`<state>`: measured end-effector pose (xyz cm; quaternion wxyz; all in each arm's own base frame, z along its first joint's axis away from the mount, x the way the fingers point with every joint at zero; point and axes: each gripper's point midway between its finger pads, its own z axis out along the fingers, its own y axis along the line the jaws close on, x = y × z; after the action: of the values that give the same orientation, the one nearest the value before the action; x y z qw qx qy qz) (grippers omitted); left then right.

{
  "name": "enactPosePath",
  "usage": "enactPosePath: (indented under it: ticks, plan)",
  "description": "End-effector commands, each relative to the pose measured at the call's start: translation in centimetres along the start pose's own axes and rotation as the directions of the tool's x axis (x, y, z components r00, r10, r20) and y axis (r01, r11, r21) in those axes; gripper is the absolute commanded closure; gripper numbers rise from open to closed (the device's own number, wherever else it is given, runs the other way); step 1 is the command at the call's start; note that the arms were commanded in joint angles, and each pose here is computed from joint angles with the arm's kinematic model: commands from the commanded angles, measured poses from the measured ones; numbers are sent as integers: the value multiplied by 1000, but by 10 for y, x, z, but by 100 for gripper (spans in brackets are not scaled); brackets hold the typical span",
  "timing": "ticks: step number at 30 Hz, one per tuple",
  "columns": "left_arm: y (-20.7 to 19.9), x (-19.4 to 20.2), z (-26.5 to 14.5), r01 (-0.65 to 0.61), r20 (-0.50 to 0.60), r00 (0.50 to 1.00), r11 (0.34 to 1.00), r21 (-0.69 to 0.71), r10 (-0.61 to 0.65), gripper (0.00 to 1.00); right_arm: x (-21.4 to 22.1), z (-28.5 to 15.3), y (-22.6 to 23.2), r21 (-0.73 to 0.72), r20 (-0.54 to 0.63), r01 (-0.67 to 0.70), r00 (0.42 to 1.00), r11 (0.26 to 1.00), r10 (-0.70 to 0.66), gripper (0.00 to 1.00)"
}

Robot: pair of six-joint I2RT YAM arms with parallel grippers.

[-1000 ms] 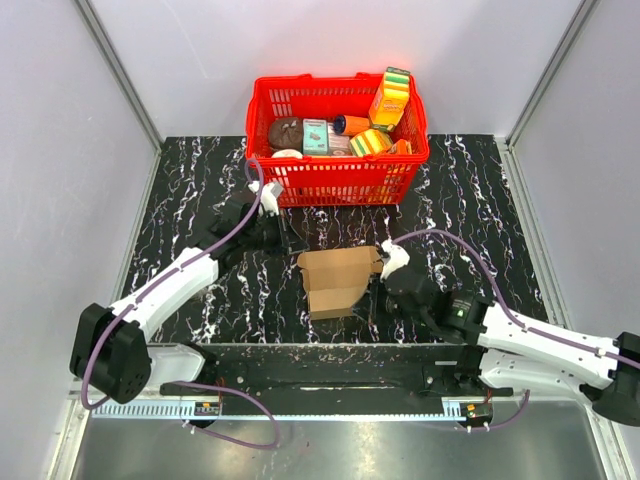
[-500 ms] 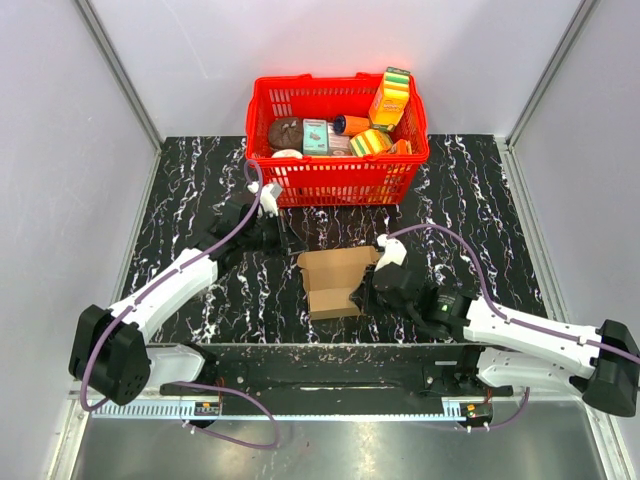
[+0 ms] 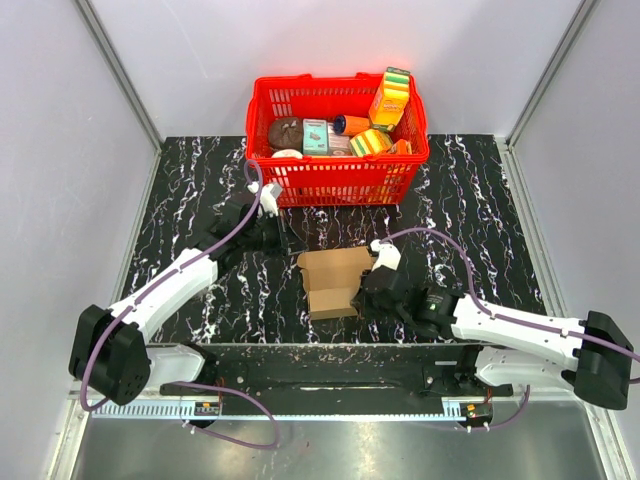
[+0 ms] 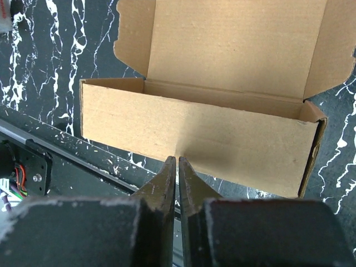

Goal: Fold the paper box

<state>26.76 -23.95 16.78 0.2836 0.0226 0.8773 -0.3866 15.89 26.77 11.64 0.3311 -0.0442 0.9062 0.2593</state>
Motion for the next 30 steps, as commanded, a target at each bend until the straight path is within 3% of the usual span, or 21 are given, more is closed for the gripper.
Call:
enactPosePath:
  ticks: [1, 30]
  plan:
    - [-3, -6, -1, -11, 33, 999, 1000, 9, 10, 100, 2, 4, -2, 11, 9, -12, 1000, 1000, 12, 90]
    - [-3, -6, -3, -6, 39, 999, 1000, 8, 6, 100, 59, 2, -36, 65, -155, -86, 983, 994, 95, 94]
